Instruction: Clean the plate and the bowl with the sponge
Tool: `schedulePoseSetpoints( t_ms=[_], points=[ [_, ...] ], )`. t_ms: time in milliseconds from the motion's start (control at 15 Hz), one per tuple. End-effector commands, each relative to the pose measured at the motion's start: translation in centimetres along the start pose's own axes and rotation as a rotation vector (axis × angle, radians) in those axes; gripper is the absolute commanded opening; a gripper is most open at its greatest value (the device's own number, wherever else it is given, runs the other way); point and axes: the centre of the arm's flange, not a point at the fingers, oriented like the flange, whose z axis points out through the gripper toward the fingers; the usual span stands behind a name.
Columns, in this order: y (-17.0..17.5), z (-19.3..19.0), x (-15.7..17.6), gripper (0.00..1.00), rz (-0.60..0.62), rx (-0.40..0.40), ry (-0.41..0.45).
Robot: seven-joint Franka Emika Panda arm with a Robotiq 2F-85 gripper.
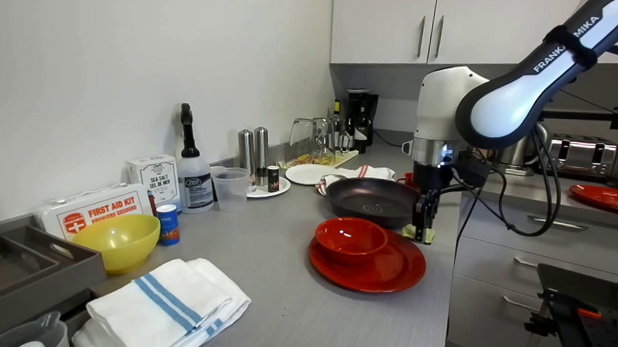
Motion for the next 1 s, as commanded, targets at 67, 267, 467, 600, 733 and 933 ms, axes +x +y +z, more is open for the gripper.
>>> schedulePoseSetpoints(
  t_ms=[67,267,467,600,733,933],
  points=[
    [-2.1,2.6,1.1,0.25,-0.004,0.02,0.023],
    [-2.3,3.5,1.5,0.25,-0.007,0.01,0.029],
    [-2.2,4.2,2.0,0.25,-0.01,-0.002,0.038],
    [-2.2,4.4,2.4,0.25,-0.02,-0.012,0.042],
    [-2.3,4.5,2.8,0.25,-0.032,-0.026,0.052],
    [-2.3,4.6,3.4,0.25,-0.059,-0.072,0.081]
  ],
)
